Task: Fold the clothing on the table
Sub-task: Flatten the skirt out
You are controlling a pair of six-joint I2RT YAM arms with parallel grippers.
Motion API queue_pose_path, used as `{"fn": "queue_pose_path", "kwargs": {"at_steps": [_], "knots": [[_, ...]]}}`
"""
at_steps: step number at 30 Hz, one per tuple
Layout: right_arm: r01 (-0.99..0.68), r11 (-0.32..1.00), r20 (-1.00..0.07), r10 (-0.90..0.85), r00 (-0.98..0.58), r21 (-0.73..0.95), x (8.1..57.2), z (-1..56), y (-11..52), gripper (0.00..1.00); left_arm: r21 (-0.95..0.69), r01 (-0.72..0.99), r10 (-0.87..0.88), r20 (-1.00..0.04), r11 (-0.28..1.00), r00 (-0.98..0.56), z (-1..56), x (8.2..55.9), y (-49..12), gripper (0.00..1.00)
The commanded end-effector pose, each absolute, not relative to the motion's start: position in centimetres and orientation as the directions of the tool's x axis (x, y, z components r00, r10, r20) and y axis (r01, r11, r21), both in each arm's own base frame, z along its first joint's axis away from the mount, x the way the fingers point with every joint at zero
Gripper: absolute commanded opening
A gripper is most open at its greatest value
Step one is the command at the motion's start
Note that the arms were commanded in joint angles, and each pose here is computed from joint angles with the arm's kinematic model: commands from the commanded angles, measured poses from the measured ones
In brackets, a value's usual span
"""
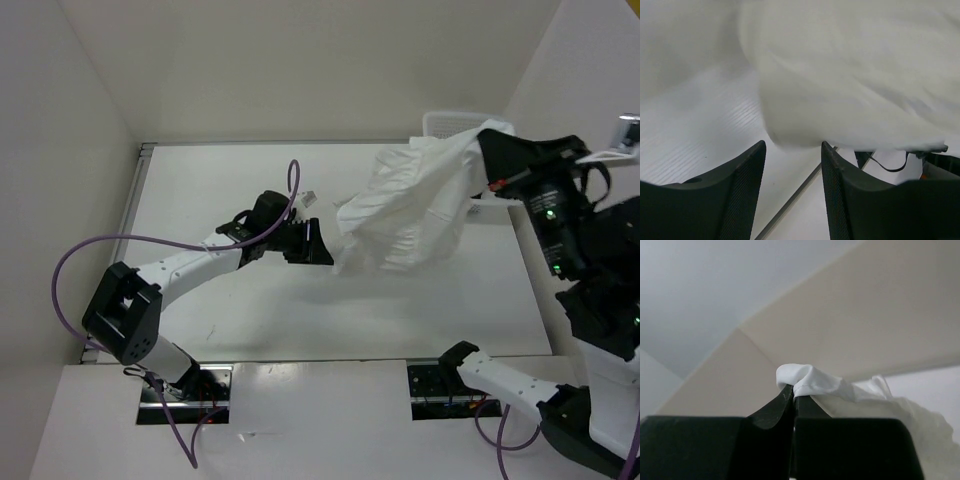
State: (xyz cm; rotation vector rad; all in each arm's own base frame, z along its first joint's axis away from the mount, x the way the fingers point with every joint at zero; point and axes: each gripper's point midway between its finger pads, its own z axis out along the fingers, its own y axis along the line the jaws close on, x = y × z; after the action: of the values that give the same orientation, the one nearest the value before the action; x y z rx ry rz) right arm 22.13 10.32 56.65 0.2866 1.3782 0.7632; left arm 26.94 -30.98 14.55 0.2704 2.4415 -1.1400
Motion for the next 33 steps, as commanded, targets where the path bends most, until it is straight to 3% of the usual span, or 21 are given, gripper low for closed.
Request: {"fn": "queue_pose_path", "kwargs": {"at_steps": [1, 9, 10, 11, 13, 17, 22, 26, 30, 33], "knots": [[-0.285, 0.768, -0.762, 0.628, 0.158, 0.574, 23.0, 59.3, 8.4, 0.0, -0.694, 0.388, -0.017, -0.499, 0.607, -0.866, 16.3, 27.2, -31.4, 0.56], [-0.254, 0.786, -0.795, 0.6, 0.091, 0.564, 23.6, 57.3, 9.0, 0.0, -0.713, 0.397, -0.035, -0.508, 0.578, -0.861, 16.4, 26.9, -31.5, 0.57], [-0.25, 0.789, -0.798, 0.596, 0.085, 0.562, 23.6, 57.1, 9.0, 0.0, -0.732, 0.394, -0.035, -0.494, 0.557, -0.869, 16.3, 26.7, -31.9, 0.63], [-0.24, 0.794, -0.806, 0.588, 0.071, 0.558, 23.8, 56.5, 9.1, 0.0, -0.748, 0.393, -0.029, -0.481, 0.535, -0.876, 16.2, 26.4, -32.2, 0.79], [-0.25, 0.779, -0.793, 0.606, 0.062, 0.575, 23.3, 56.6, 9.1, 0.0, -0.776, 0.414, 0.007, -0.467, 0.476, -0.884, 16.3, 25.6, -33.2, 0.89], [-0.308, 0.779, -0.827, 0.561, -0.047, 0.546, 25.2, 54.6, 12.6, 0.0, -0.748, 0.451, 0.009, -0.512, 0.487, -0.859, 17.7, 26.3, -33.6, 0.89], [-0.517, 0.711, -0.878, 0.414, -0.24, 0.476, 28.9, 52.8, 21.2, 0.0, -0.703, 0.44, -0.125, -0.595, 0.559, -0.794, 21.4, 28.4, -30.1, 0.89], [-0.64, 0.67, -0.905, 0.414, -0.099, 0.376, 29.8, 57.7, 22.9, 0.0, -0.689, 0.365, -0.261, -0.627, 0.626, -0.734, 22.9, 28.8, -26.8, 0.89], [-0.727, 0.637, -0.86, 0.494, 0.129, 0.257, 27.1, 65.9, 21.5, 0.0, -0.685, 0.355, -0.325, -0.656, 0.637, -0.682, 24.5, 28.3, -24.7, 0.9], [-0.713, 0.662, -0.825, 0.523, 0.215, 0.233, 24.9, 68.9, 19.2, 0.0, -0.684, 0.329, -0.321, -0.64, 0.651, -0.698, 23.9, 28.1, -24.2, 0.9]]}}
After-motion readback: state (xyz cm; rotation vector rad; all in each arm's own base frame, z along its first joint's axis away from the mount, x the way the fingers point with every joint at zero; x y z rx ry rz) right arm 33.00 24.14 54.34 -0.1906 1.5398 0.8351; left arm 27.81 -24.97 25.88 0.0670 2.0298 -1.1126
